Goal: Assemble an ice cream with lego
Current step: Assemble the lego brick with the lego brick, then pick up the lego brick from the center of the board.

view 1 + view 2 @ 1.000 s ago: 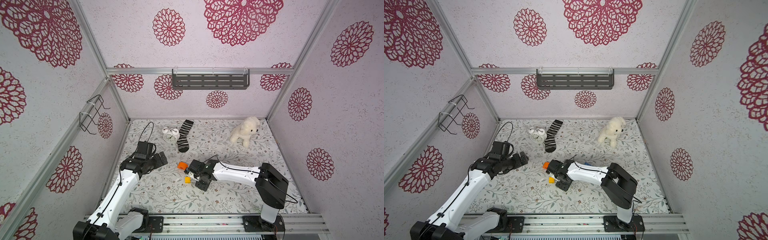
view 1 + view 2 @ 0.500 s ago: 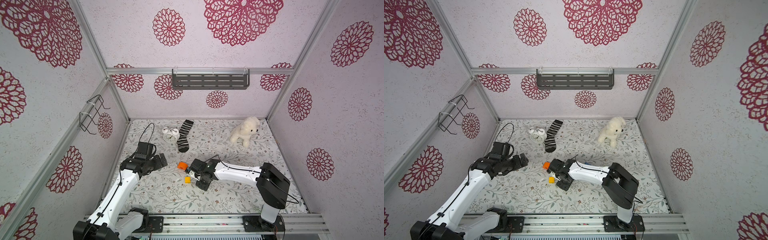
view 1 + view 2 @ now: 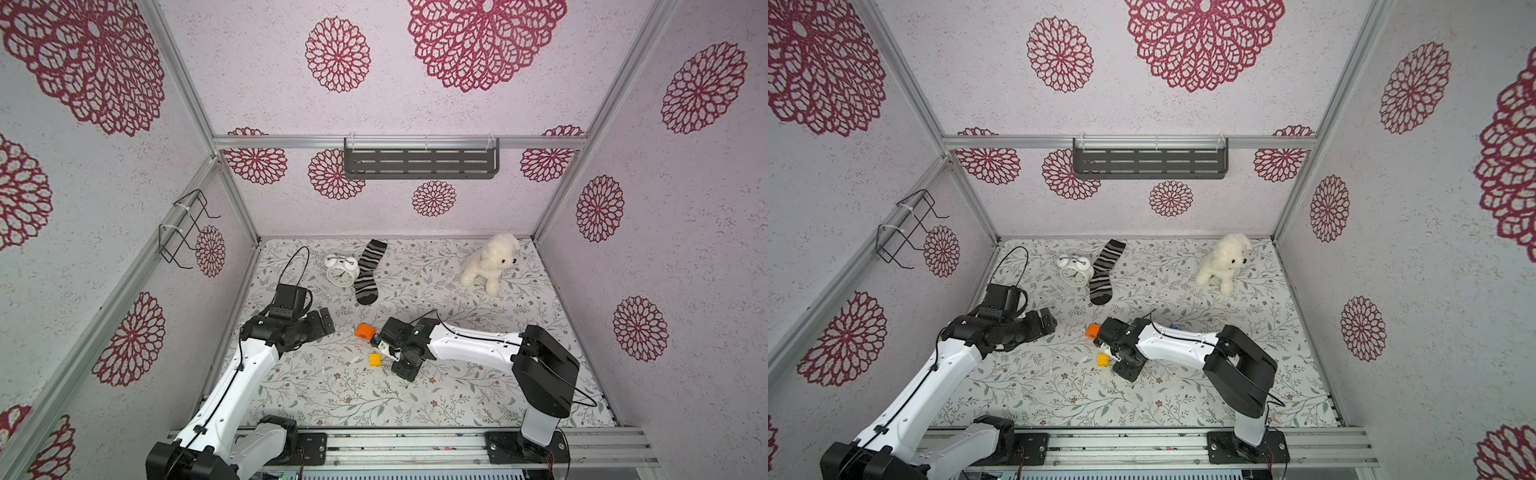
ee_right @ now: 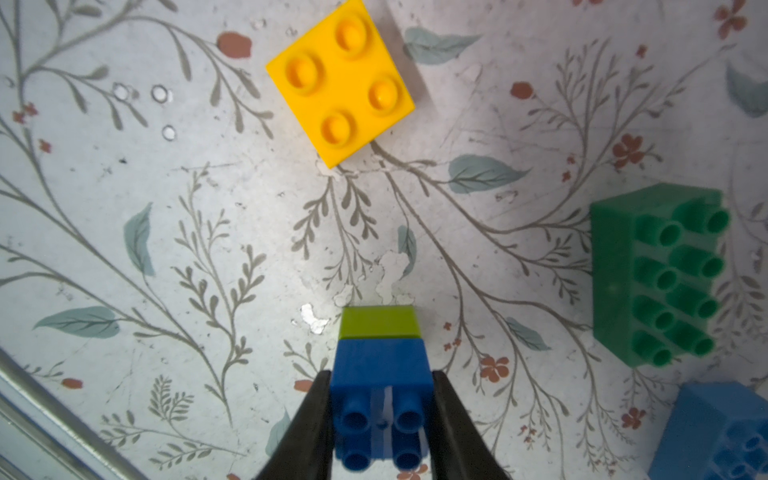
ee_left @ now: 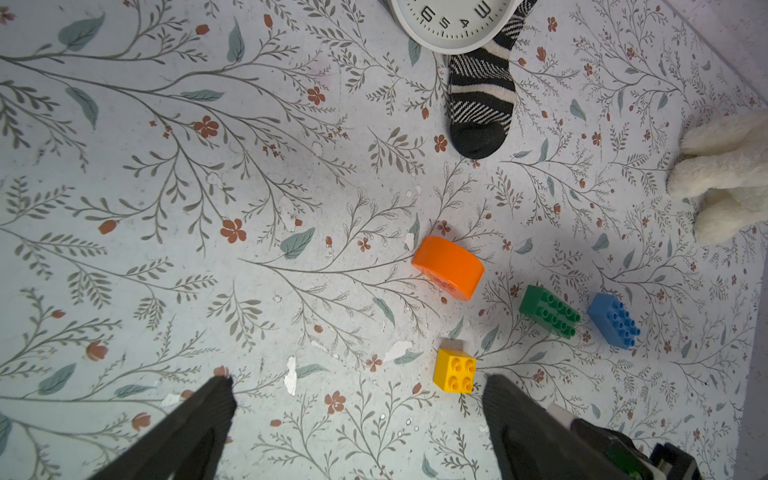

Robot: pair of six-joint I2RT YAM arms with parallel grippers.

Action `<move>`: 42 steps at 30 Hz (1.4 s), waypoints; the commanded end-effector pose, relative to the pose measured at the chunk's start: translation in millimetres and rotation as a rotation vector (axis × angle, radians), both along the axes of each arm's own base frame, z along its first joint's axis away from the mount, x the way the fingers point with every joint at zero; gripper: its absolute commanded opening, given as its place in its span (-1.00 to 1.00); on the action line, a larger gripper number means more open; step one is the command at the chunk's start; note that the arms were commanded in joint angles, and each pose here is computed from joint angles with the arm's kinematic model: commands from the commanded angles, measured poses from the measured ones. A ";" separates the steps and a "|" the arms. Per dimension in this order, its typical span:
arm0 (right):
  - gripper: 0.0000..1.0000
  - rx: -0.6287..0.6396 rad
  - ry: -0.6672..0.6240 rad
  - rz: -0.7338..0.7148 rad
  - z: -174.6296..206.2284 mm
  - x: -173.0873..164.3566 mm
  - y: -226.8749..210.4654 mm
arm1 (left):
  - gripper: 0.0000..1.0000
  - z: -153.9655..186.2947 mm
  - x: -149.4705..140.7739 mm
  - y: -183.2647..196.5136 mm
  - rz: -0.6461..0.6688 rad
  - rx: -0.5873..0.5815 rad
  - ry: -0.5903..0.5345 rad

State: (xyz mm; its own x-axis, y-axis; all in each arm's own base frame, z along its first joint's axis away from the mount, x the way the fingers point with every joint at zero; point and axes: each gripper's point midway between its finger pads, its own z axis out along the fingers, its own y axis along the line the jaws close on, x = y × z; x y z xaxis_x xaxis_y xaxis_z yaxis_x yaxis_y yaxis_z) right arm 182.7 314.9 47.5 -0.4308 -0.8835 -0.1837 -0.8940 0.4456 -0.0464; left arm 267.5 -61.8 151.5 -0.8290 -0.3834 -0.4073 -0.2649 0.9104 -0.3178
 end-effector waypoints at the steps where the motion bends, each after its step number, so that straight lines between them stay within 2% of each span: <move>1: -0.44 -0.074 0.047 0.008 -11.8 -6.6 -13.6 | 0.96 5.4 1.3 1.9 -0.004 0.004 -0.010; 11: -0.42 -0.074 0.052 0.008 -12.3 -6.6 -12.1 | 0.97 5.8 0.9 3.5 -0.001 0.013 -0.012; 17: -0.34 -0.066 0.039 0.007 -7.5 -3.6 -9.2 | 0.96 7.4 0.3 4.7 0.003 0.017 -0.015; 20: -0.24 -0.053 0.016 0.003 0.4 2.4 -4.7 | 0.96 10.0 -0.1 6.5 0.008 0.025 -0.023; 27: 0.16 -0.018 -0.024 -0.006 19.6 15.2 6.9 | 0.96 15.0 -1.2 11.3 0.020 0.047 -0.032; 33: 0.29 0.041 -0.079 -0.019 53.4 25.0 16.1 | 0.95 27.8 -4.7 14.2 0.028 0.065 -0.036; 37: 0.31 0.064 -0.159 -0.095 79.8 40.5 -2.0 | 0.91 30.3 -11.1 -4.6 -0.031 0.063 -0.018; 42: 0.31 0.103 -0.256 -0.294 92.9 71.7 -49.5 | 0.87 16.1 -22.7 -48.8 -0.113 0.051 0.052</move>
